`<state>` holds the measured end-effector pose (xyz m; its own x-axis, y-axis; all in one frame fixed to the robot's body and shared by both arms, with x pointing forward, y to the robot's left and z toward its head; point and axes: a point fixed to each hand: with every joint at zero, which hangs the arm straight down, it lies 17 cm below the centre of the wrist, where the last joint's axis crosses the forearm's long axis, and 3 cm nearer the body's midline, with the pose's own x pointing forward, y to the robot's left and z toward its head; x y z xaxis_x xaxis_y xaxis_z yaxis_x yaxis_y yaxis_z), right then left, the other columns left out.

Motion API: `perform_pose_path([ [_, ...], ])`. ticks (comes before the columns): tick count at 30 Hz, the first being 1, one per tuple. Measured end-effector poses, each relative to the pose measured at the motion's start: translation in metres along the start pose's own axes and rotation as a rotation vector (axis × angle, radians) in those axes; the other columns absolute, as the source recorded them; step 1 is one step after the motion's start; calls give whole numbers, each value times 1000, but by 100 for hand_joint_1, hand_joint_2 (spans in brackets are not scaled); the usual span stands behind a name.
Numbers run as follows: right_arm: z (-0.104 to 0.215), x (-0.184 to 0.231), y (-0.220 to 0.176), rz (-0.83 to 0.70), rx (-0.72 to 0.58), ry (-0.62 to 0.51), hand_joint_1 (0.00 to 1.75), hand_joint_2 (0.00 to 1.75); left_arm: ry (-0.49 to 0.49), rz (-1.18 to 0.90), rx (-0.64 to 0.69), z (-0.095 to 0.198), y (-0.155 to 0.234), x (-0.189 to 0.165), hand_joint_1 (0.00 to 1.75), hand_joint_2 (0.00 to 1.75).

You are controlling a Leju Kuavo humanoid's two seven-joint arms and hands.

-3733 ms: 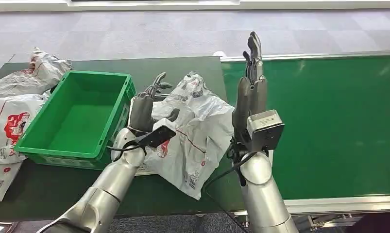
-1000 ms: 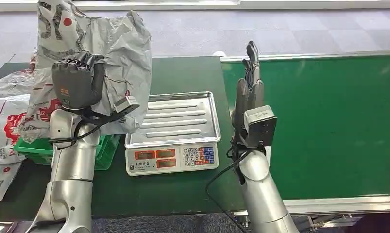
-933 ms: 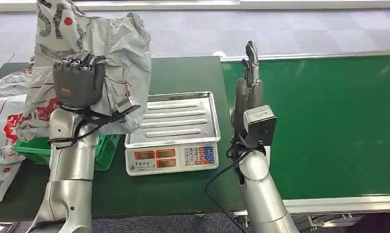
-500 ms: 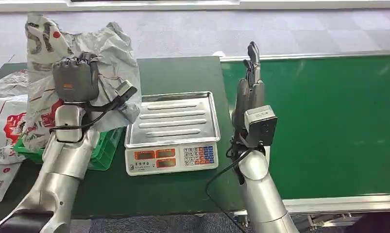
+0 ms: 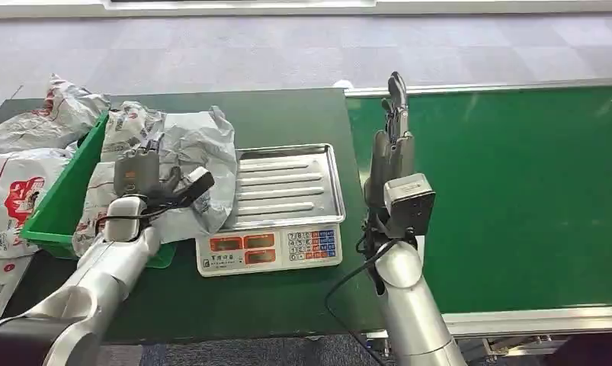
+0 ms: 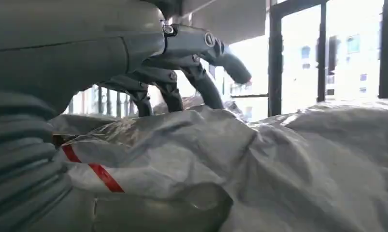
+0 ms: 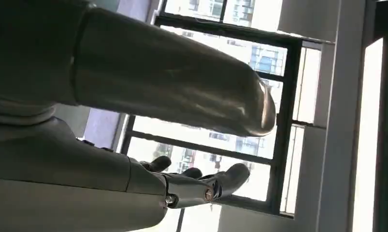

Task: Moved the parcel from conveyor to table for the left to box.

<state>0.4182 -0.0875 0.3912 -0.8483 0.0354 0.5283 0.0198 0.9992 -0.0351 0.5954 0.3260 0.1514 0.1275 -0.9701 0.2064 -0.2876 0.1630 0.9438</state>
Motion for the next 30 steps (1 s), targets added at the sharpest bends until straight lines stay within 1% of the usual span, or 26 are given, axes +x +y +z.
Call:
perform_pose_path([
  [2, 0, 0, 0, 0, 1, 4, 0, 0, 27, 84, 16, 0, 3, -9, 0, 0],
  [4, -1, -1, 0, -1, 2, 8, 0, 0, 0, 197, 53, -2, 12, -5, 0, 0],
  [6, -2, -1, 1, -2, 2, 8, 0, 0, -22, 305, 119, -6, 29, -3, 0, 0],
  [11, -10, 2, 1, -5, 0, -4, 0, 0, -16, 517, 285, -14, 70, -5, 0, 0],
  [12, -10, 2, 1, -6, -2, -3, 0, 0, -22, 563, 331, -15, 81, -5, 0, 0],
  [14, -11, 1, 1, -4, -8, 0, 0, 0, 6, 698, 457, -14, 106, -12, 0, 0],
  [17, -10, -2, -2, 3, -26, 10, 0, 0, 141, 988, 703, -2, 152, -46, 0, 0],
  [18, -10, -3, -4, 6, -35, 13, 0, 0, 150, 1063, 766, 5, 166, -51, 0, 0],
  [20, -9, -5, -6, 10, -49, 19, 0, 0, 116, 1176, 859, 17, 194, -50, 0, 0],
  [21, -8, -6, -7, 14, -52, 20, 0, 0, 55, 1234, 929, 26, 224, -43, 0, 0],
  [22, -8, -7, -8, 17, -57, 20, 0, 0, 14, 1283, 958, 34, 238, -37, 0, 175],
  [24, -7, -8, -9, 25, -66, 21, 0, 0, -79, 1384, 1006, 52, 266, -22, 0, 175],
  [25, -6, -9, -10, 31, -71, 23, 0, 0, -123, 1420, 1019, 62, 277, -16, 0, 0],
  [26, -6, -10, -12, 37, -81, 28, 0, 175, -166, 1469, 1022, 69, 286, -8, 0, 0],
  [27, -4, -12, -16, 47, -96, 37, 0, 175, -215, 1538, 1003, 75, 292, 1, 0, 0],
  [28, -2, -15, -19, 54, -107, 48, 0, 175, -251, 1583, 966, 77, 294, 11, 0, 175],
  [30, 4, -18, -24, 43, -123, 79, 0, 175, -320, 1655, 830, 76, 292, 40, 0, 175],
])
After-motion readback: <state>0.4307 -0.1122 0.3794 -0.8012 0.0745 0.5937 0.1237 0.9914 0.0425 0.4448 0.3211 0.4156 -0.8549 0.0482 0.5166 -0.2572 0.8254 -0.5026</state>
